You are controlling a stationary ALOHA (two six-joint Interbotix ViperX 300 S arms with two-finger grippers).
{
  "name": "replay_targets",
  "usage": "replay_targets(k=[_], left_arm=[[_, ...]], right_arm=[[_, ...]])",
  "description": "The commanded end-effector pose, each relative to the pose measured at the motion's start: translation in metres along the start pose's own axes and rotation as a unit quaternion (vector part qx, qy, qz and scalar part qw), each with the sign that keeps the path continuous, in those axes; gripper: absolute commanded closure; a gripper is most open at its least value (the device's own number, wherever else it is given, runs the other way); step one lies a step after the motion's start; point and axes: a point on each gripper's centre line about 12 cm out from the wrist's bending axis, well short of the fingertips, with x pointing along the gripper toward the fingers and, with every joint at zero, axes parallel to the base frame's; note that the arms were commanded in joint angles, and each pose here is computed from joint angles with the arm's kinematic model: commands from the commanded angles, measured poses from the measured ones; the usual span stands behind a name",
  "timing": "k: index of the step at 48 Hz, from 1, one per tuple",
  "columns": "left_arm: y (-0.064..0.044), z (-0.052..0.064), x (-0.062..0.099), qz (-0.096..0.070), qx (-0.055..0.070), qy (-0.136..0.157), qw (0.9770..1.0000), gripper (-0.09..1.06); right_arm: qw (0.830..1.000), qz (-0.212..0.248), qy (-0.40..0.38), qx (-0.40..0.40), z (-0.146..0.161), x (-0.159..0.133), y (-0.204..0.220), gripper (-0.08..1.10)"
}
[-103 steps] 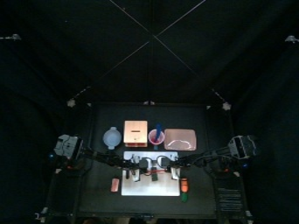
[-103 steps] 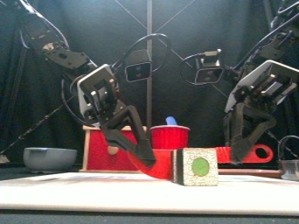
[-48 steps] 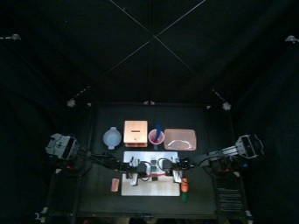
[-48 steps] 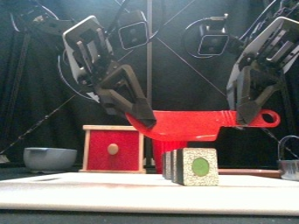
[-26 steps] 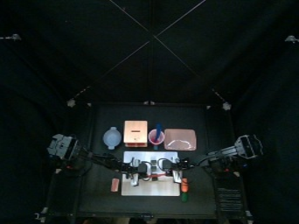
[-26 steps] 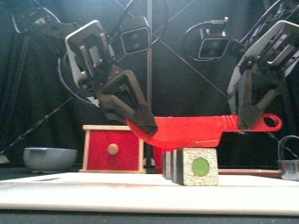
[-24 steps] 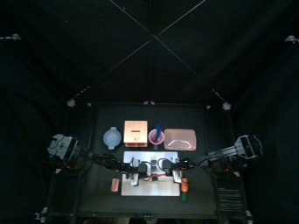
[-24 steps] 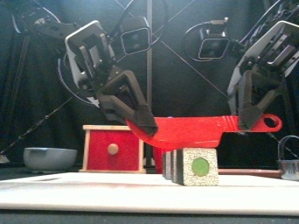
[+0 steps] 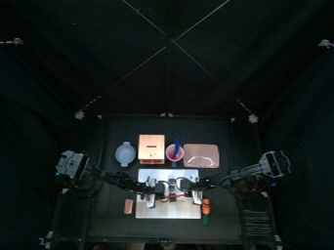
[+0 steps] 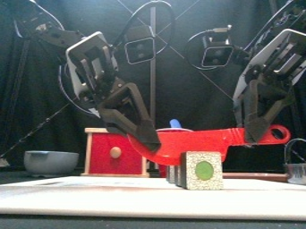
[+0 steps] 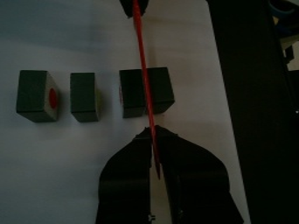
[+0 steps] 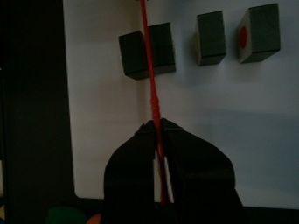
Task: Place sushi on board then cut the sushi with the knife then place the pieces on the plate
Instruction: Cut the sushi into 4 pieces
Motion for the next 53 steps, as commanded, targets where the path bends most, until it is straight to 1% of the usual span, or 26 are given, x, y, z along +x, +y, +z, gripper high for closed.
replay_targets(k=[1, 6, 9, 15, 19, 25, 28, 32, 34, 39, 46, 53], left_arm=[[-0.008, 0.003, 0.001, -0.007, -0.005, -0.004, 1.0000, 0.52], [-0.007, -0.002, 0.005, -0.003, -0.017, 0.005, 0.9998, 0.52], [-0.006, -0.005, 0.007, -0.002, -0.022, 0.011, 0.9997, 0.52], [-0.006, -0.005, 0.008, -0.002, -0.026, 0.012, 0.9996, 0.52], [-0.010, -0.005, 0.007, -0.005, -0.027, 0.012, 0.9996, 0.52], [-0.016, -0.004, 0.005, -0.011, -0.025, 0.009, 0.9996, 0.52], [-0.018, -0.004, 0.005, -0.013, -0.023, 0.009, 0.9996, 0.52], [-0.019, -0.002, 0.003, -0.014, -0.023, 0.007, 0.9996, 0.52], [-0.018, -0.003, 0.004, -0.014, -0.021, 0.008, 0.9997, 0.52], [-0.016, -0.001, 0.003, -0.012, -0.021, 0.005, 0.9997, 0.52], [-0.016, 0.007, -0.004, -0.014, -0.021, -0.007, 0.9997, 0.51], [-0.018, 0.017, -0.013, -0.019, -0.012, -0.023, 0.9995, 0.50]], right_arm=[[1.000, 0.004, 0.000, 0.009, 0.003, 0.001, 0.002, 0.70], [1.000, 0.004, 0.015, 0.014, -0.003, 0.010, 0.004, 0.70], [1.000, 0.004, 0.022, 0.015, -0.005, 0.014, 0.005, 0.70], [0.999, 0.006, 0.029, 0.013, -0.006, 0.019, 0.008, 0.70], [1.000, 0.011, 0.028, 0.010, -0.005, 0.019, 0.014, 0.70], [0.999, 0.018, 0.026, 0.013, -0.004, 0.018, 0.019, 0.70], [0.999, 0.020, 0.026, 0.013, -0.005, 0.018, 0.021, 0.70], [0.999, 0.022, 0.027, 0.013, -0.006, 0.018, 0.022, 0.70], [0.999, 0.021, 0.026, 0.014, -0.005, 0.018, 0.022, 0.70], [1.000, 0.022, 0.019, 0.011, -0.002, 0.015, 0.022, 0.70], [1.000, 0.027, 0.005, 0.004, 0.006, 0.004, 0.024, 0.70], [0.999, 0.031, -0.017, -0.008, 0.017, -0.011, 0.026, 0.70]])
